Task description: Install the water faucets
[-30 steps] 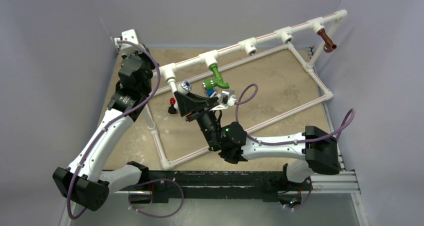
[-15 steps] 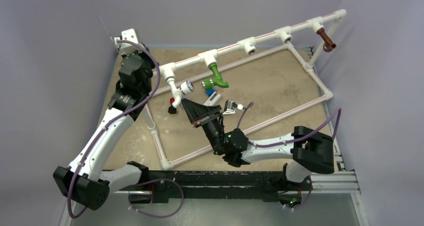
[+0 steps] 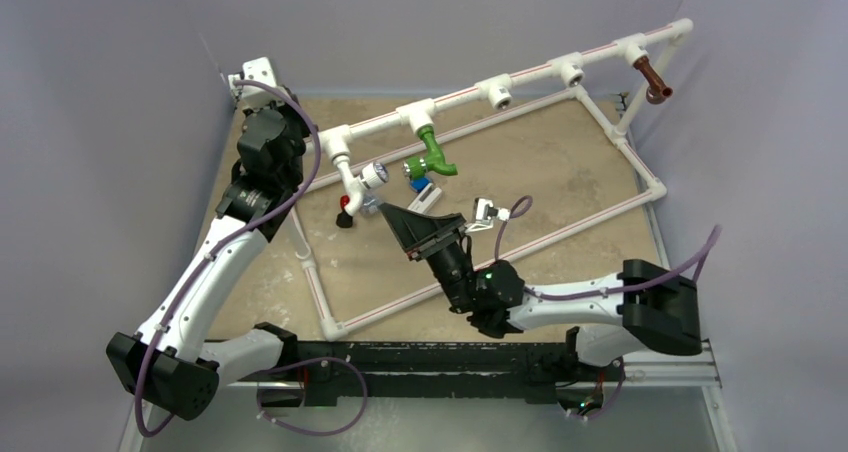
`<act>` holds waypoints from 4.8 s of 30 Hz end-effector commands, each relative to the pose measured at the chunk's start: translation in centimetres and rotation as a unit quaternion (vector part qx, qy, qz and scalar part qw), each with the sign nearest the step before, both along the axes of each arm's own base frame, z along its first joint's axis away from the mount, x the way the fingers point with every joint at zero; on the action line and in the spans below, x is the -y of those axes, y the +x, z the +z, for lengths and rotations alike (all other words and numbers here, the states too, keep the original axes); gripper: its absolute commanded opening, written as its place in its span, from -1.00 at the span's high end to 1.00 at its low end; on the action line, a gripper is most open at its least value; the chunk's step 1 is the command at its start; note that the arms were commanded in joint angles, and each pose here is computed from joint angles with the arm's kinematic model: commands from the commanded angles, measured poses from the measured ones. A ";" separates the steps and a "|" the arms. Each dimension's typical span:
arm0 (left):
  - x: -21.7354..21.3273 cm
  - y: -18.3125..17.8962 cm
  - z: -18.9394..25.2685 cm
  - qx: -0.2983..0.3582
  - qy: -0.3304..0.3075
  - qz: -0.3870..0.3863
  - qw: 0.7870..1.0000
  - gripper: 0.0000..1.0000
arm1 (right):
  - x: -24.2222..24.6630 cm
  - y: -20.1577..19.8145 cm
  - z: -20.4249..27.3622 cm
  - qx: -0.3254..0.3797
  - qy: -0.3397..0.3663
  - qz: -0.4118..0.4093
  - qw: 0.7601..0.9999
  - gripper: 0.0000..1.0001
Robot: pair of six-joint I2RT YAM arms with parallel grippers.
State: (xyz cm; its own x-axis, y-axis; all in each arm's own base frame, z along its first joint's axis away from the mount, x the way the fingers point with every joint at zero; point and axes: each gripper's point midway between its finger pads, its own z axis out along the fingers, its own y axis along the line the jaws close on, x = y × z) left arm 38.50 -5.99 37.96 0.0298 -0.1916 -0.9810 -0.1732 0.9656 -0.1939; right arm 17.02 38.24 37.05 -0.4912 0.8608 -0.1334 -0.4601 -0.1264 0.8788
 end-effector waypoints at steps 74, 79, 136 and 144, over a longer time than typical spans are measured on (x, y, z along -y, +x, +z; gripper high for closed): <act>0.9 -0.5 -9.9 -0.158 0.062 -0.027 0.985 1.00 | -3.7 4.9 2.9 0.563 -0.759 -0.314 0.090 0.37; 0.9 -0.5 -9.9 -0.159 0.062 -0.028 0.985 1.00 | -3.1 5.5 2.6 0.532 -0.768 -0.329 0.138 0.88; 1.1 -0.5 -9.8 -0.159 0.060 -0.033 0.985 1.00 | -0.9 -1.6 9.3 0.418 -0.347 -0.199 0.815 -0.44; 1.1 -0.5 -9.8 -0.159 0.060 -0.034 0.985 1.00 | -4.4 -2.1 5.5 0.537 -0.510 -0.201 0.642 -0.68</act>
